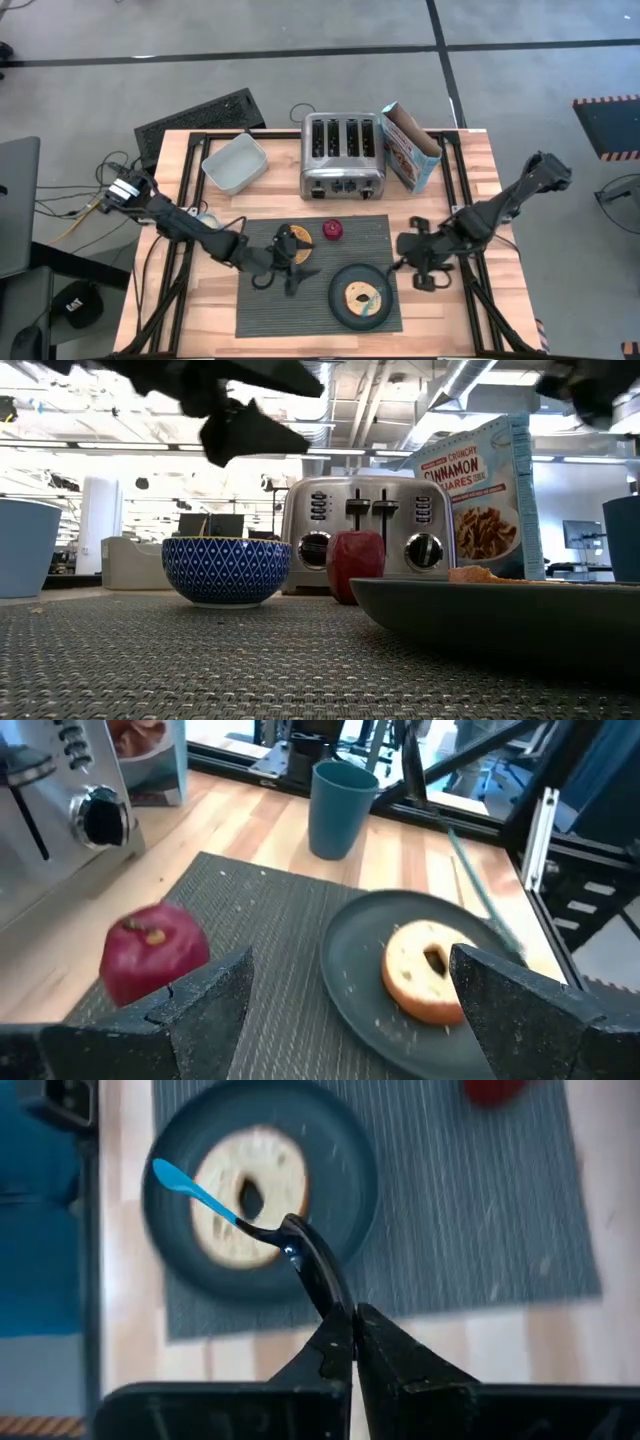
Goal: Arrange a breakfast setting
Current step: Put the blue spoon on the gray table mat to the left of the yellow bowl
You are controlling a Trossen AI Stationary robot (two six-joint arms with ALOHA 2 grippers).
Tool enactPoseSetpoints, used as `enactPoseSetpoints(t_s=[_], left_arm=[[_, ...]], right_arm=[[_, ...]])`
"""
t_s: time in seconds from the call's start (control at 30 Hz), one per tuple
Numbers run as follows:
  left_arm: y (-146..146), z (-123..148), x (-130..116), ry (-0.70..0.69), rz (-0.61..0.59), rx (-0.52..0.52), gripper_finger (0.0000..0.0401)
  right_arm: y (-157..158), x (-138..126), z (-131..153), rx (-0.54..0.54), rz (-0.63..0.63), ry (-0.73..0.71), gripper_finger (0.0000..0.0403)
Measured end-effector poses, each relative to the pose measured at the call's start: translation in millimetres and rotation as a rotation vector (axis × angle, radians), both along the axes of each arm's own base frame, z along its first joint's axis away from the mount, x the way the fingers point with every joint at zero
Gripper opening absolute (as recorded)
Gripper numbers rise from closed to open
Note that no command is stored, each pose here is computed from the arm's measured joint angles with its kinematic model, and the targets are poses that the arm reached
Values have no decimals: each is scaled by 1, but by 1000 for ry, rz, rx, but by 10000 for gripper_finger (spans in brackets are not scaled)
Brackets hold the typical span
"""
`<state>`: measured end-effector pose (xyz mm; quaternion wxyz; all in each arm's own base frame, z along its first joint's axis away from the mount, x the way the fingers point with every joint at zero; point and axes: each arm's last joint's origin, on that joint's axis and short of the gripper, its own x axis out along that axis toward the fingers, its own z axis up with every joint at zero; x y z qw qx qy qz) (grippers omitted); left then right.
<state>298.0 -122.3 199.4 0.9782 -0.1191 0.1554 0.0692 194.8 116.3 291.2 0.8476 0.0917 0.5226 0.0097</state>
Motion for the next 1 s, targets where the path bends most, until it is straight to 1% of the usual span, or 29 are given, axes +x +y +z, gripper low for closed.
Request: enactPoseSetpoints(t_s=[0.07, 0.2, 0.3, 0.4, 0.57, 0.73, 0.93, 1.0], left_arm=[[5, 7, 7, 3, -7, -16, 322], [12, 21, 18, -20, -10, -44, 322], [15, 30, 24, -32, -16, -58, 322], [17, 34, 26, -24, -8, -70, 321], [18, 27, 30, -6, 5, -81, 299], [19, 24, 31, 1, 11, -69, 262], [20, 19, 32, 26, 8, -55, 238], [21, 12, 31, 78, 16, -51, 236]], right_arm=[[1, 15, -5, -38, 30, -35, 27], [-4, 46, -16, -75, 53, -79, 27], [-8, 67, -19, -101, 73, -118, 27], [-12, 84, -18, -126, 85, -136, 26], [-20, 110, -17, -139, 88, -139, 26], [-20, 129, -22, -97, 107, -150, 26], [-22, 144, -28, -97, 109, -128, 26], [-23, 147, -25, -95, 102, -142, 26]])
